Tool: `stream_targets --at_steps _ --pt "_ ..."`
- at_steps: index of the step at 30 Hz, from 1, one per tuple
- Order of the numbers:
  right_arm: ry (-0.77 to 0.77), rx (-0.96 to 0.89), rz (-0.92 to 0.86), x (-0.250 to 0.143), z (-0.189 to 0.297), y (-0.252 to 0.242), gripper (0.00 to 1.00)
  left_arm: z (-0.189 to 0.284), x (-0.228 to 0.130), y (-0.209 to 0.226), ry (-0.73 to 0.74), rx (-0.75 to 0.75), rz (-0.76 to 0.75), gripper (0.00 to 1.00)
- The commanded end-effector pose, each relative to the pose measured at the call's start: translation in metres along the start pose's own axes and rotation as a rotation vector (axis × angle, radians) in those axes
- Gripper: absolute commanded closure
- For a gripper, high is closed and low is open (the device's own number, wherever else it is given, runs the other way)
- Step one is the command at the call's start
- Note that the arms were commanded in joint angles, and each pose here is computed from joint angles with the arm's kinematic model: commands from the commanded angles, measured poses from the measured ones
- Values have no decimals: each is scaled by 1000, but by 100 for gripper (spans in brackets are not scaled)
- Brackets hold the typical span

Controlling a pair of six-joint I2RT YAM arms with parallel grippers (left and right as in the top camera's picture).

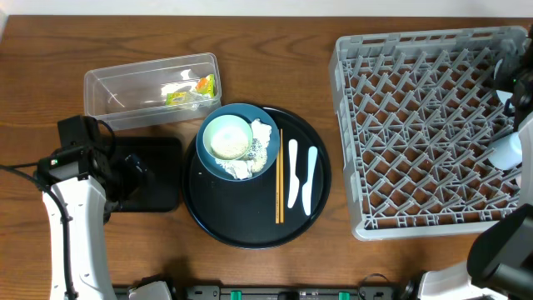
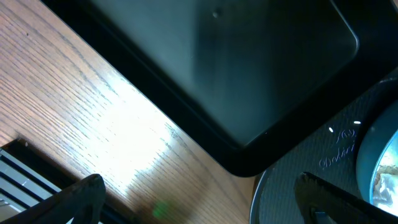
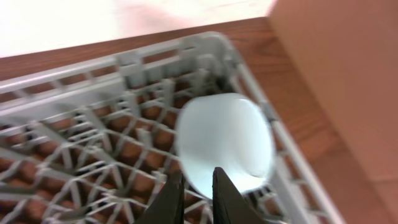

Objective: Sort waste into correct bins and load items into the dishwasher rack

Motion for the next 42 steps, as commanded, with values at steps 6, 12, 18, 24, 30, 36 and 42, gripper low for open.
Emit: stream_targets --at_steps 6,12,18,24,30,36,42 --pt "109 139 9 -32 -43 29 87 -1 -1 2 5 12 6 2" --pt "150 111 26 -48 -67 27 87 -1 -1 3 5 12 6 2" --pt "173 -6 33 -56 -79 13 85 -1 -1 3 8 13 6 2" --pt "134 -222 41 -47 -76 -11 85 -1 -1 3 8 13 6 2" --pt "92 -240 34 -33 -63 -14 85 -1 -1 3 8 13 6 2" --pt "50 -246 27 -21 -50 -16 84 -1 -1 3 8 13 6 2" --pt "34 -323 23 -15 -39 -25 85 -1 -1 3 8 13 6 2"
Point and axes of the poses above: each gripper's point midway between its finger pads, its own z axis back along the fingers, its own y axis along the line the jaws close on, x = y × z, the point moved 6 cm from there along z, back along the fingers, and after that the axes turned 3 degrees about -z, right-handed, at the moved point
